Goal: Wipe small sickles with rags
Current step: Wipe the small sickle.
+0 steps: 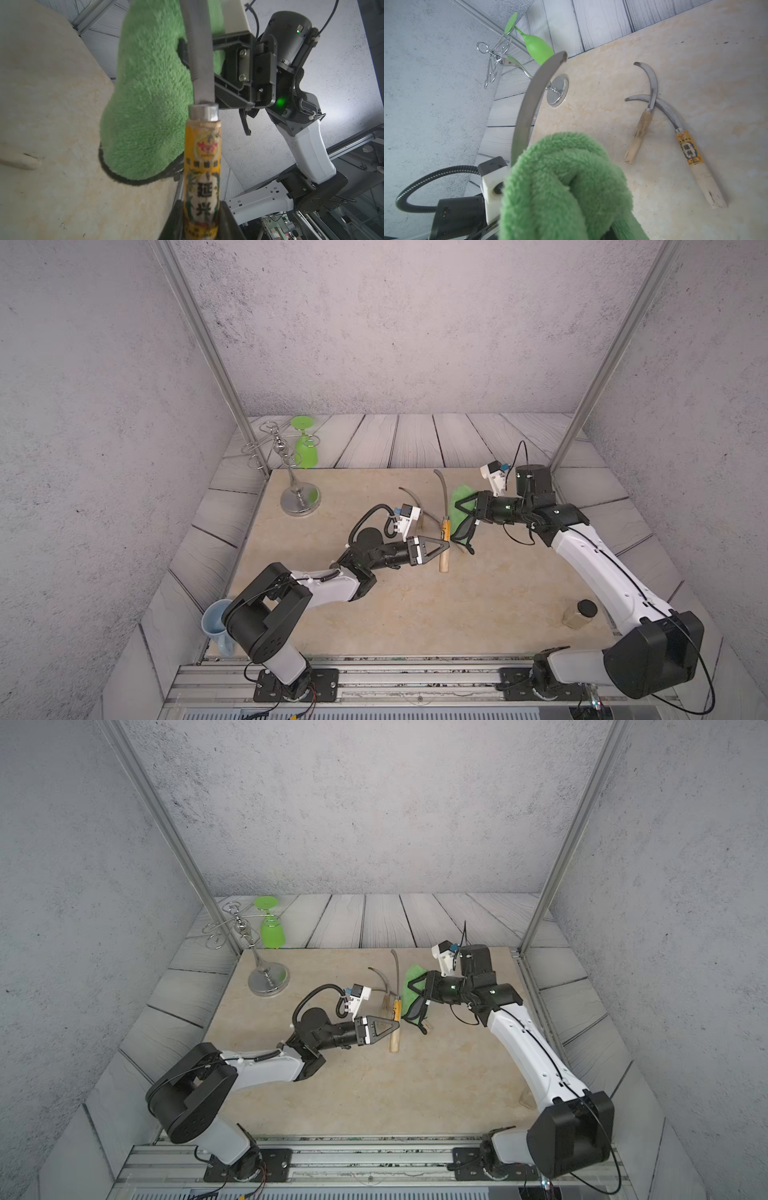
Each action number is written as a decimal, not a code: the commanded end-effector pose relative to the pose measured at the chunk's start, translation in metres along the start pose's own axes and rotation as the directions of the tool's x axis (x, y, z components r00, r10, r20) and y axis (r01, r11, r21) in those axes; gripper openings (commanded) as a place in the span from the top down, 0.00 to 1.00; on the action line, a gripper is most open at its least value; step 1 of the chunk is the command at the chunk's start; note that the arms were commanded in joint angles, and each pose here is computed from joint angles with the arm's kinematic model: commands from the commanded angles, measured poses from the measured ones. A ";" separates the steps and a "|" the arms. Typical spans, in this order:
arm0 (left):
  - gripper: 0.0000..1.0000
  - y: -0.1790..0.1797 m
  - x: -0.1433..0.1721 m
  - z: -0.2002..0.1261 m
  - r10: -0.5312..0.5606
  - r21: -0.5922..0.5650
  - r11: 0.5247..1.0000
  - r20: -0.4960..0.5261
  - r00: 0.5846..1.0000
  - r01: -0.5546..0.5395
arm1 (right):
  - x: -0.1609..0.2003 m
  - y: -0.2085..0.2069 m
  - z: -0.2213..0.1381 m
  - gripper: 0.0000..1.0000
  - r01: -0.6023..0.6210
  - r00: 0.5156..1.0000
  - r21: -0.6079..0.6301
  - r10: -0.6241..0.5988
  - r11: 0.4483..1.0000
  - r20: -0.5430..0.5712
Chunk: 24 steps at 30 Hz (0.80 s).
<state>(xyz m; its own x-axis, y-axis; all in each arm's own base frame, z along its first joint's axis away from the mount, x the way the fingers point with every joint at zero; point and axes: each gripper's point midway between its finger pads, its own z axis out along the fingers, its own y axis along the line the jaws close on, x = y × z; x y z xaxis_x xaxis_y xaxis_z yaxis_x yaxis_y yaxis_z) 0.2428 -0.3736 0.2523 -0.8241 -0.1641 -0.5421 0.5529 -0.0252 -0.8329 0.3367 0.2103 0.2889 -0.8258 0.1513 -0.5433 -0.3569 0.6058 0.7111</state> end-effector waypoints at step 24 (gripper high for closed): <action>1.00 0.008 -0.047 0.009 0.079 -0.017 0.997 0.083 0.993 -0.078 | 0.109 0.025 -0.020 0.69 -0.032 0.992 -0.164 0.012 0.986 -0.126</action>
<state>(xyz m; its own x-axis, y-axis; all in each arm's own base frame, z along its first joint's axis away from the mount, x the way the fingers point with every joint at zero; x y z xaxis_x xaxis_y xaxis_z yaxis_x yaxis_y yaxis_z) 0.2768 -0.3739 0.2571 -0.7996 -0.2134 -0.5613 0.5720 0.0137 -0.8201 0.2540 0.2209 0.2408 -0.8812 0.0963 -0.4629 -0.3467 0.5342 0.7710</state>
